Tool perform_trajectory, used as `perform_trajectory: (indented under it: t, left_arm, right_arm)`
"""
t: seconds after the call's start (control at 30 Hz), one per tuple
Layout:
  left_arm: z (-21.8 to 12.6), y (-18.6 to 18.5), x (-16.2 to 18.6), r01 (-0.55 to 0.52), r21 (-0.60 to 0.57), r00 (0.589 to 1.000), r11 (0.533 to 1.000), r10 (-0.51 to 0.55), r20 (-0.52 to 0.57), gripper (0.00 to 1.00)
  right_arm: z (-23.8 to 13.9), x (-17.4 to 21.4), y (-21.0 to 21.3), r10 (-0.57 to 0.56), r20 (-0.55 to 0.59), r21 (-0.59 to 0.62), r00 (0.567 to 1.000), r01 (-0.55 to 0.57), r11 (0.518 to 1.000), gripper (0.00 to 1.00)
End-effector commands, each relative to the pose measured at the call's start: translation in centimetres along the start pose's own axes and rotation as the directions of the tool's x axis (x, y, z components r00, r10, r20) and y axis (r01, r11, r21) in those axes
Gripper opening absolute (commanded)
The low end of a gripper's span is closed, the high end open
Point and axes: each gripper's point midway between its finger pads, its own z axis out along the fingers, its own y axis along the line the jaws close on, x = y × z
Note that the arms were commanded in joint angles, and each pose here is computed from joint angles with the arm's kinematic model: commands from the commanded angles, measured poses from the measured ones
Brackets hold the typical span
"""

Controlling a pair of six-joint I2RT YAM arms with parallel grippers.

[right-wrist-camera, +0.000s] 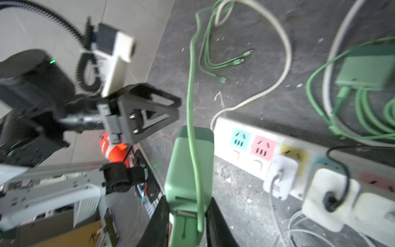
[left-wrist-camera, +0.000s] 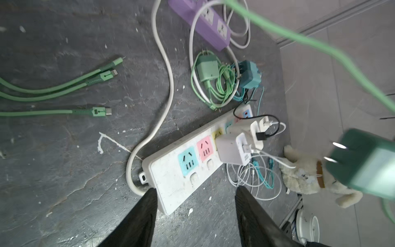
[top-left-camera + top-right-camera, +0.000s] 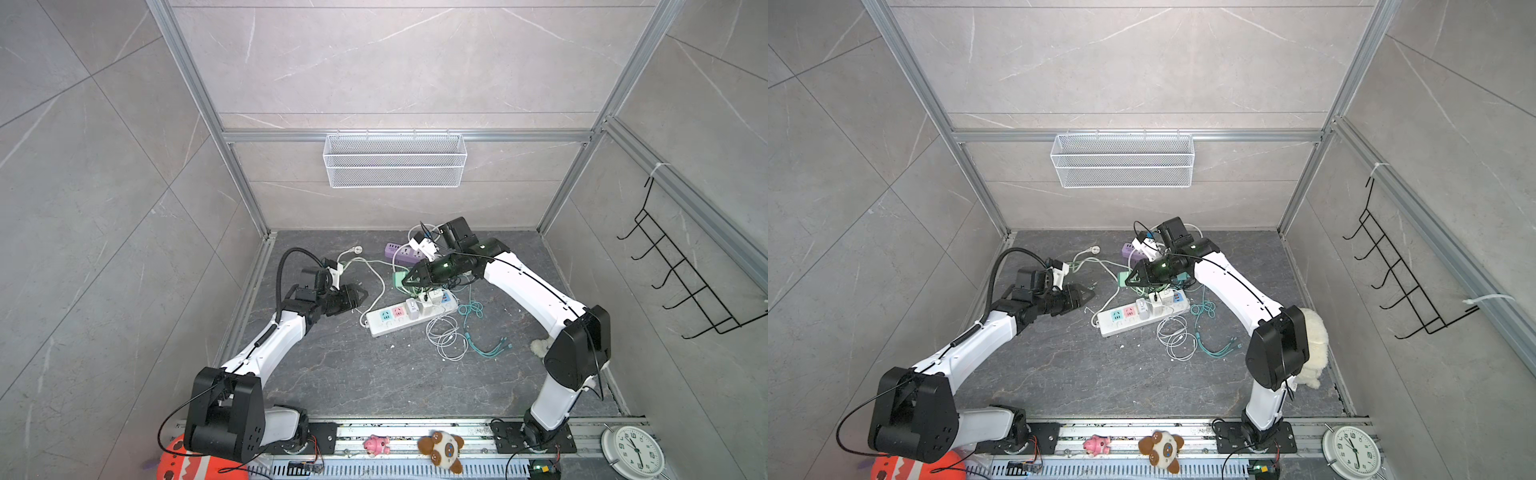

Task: Insert the plug
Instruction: 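Carry the green charger toward the strip with right gripper while left gripper withdraws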

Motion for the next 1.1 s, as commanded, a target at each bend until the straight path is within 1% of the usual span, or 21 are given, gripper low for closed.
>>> perform_trajectory:
  t: [0.0,0.17,0.23,0.37,0.5,0.57,0.67,0.77,0.83,0.97,1.07]
  left_arm:
    - [0.9,-1.0,-0.3,-0.101,0.062,0.995,0.993,0.099,0.035,0.60]
    - [3.8,-0.1,0.7,-0.128,0.055,0.992,0.990,0.129,-0.013,0.56]
    - [5.1,0.1,0.8,-0.136,0.055,0.990,0.989,0.138,-0.025,0.53]
    - [7.4,0.5,1.1,-0.130,0.069,0.989,0.989,0.135,-0.058,0.49]
    - [9.1,0.0,1.9,-0.143,0.083,0.985,0.986,0.150,-0.089,0.48]
    - [9.6,-0.2,2.3,-0.147,0.086,0.983,0.985,0.155,-0.101,0.47]
    - [10.1,-0.4,3.1,-0.143,0.084,0.981,0.986,0.152,-0.117,0.47]
    - [10.5,-0.4,4.1,-0.145,0.084,0.979,0.986,0.155,-0.132,0.47]
    - [10.9,-0.1,4.5,-0.142,0.078,0.978,0.987,0.152,-0.144,0.47]
    - [10.4,0.0,4.1,-0.165,0.056,0.978,0.985,0.170,-0.121,0.47]
    - [9.8,0.7,3.3,-0.203,-0.010,0.976,0.979,0.201,-0.089,0.52]
  right_arm:
    - [0.3,3.8,1.1,0.045,-0.171,-0.096,0.984,-0.062,0.993,0.09]
    - [1.1,4.9,-0.3,0.094,-0.189,-0.055,0.978,-0.106,0.993,0.09]
    - [1.4,5.5,-1.0,0.112,-0.202,-0.038,0.973,-0.122,0.992,0.08]
    - [2.0,7.0,-2.8,0.154,-0.222,0.029,0.963,-0.152,0.988,0.08]
    - [2.1,7.2,-4.2,0.189,-0.207,0.111,0.960,-0.169,0.979,0.08]
    - [2.2,7.1,-4.5,0.208,-0.191,0.139,0.959,-0.183,0.973,0.09]
    - [2.4,7.0,-5.6,0.249,-0.163,0.215,0.955,-0.212,0.953,0.08]
    - [2.5,7.2,-6.0,0.254,-0.153,0.263,0.955,-0.208,0.942,0.08]
    - [2.6,7.1,-5.7,0.256,-0.148,0.258,0.955,-0.213,0.942,0.08]
    - [2.6,6.6,-5.4,0.260,-0.123,0.270,0.958,-0.220,0.937,0.08]
    - [2.5,6.2,-5.5,0.266,-0.114,0.299,0.957,-0.223,0.928,0.07]
